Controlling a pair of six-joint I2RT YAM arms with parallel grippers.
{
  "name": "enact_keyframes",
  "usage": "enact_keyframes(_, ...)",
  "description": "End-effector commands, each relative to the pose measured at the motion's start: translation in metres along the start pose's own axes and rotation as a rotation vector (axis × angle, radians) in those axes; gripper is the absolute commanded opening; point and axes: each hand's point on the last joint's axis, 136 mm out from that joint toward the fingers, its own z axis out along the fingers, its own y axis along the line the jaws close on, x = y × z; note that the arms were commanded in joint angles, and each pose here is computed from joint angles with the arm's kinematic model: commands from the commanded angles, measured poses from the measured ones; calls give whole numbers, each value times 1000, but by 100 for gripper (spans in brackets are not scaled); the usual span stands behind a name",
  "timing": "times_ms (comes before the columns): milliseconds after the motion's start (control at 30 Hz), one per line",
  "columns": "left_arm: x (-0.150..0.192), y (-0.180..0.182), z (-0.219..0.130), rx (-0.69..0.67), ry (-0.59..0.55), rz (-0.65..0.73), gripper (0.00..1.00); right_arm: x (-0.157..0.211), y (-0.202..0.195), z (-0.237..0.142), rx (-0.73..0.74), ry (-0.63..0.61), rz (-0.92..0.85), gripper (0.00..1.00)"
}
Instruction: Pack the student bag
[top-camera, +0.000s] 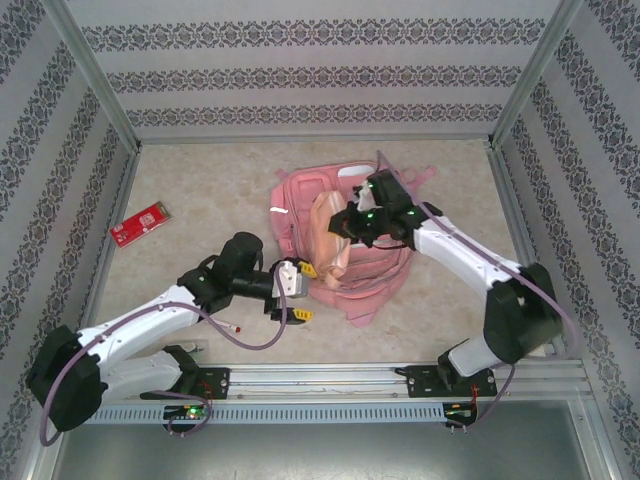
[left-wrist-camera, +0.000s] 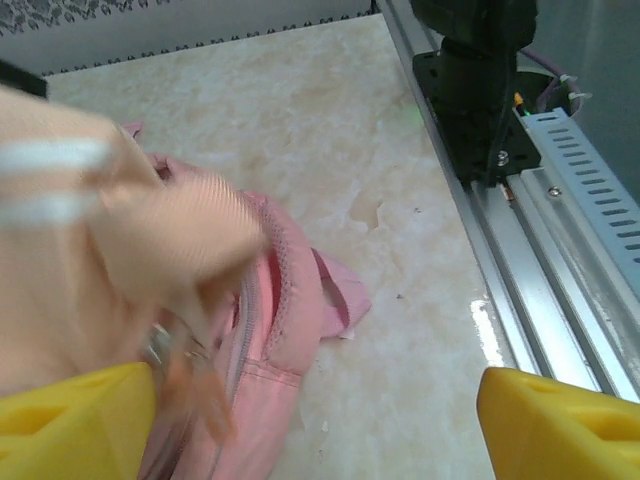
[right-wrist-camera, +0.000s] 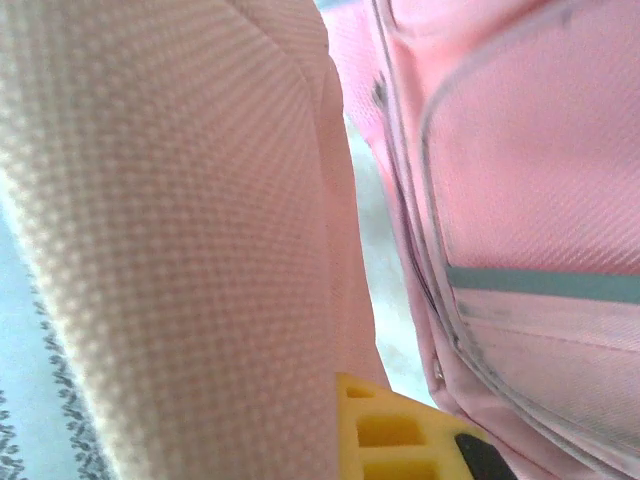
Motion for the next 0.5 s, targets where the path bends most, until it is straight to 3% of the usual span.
enact_keyframes(0, -9, -11, -5, 10, -45, -15, 87, -14, 12, -32, -84, -100, -53, 1)
enact_keyframes(133, -1, 14, -4, -109, 32, 33, 86, -39, -20, -88, 25, -285, -67, 0)
enact_keyframes(300, 20, 66, 18, -189, 242, -86, 70, -58, -84, -167, 332, -520, -31, 1)
enact_keyframes(467, 23, 111, 52, -284, 252, -206, 62, -59, -109, -211, 524, -639, -87, 3)
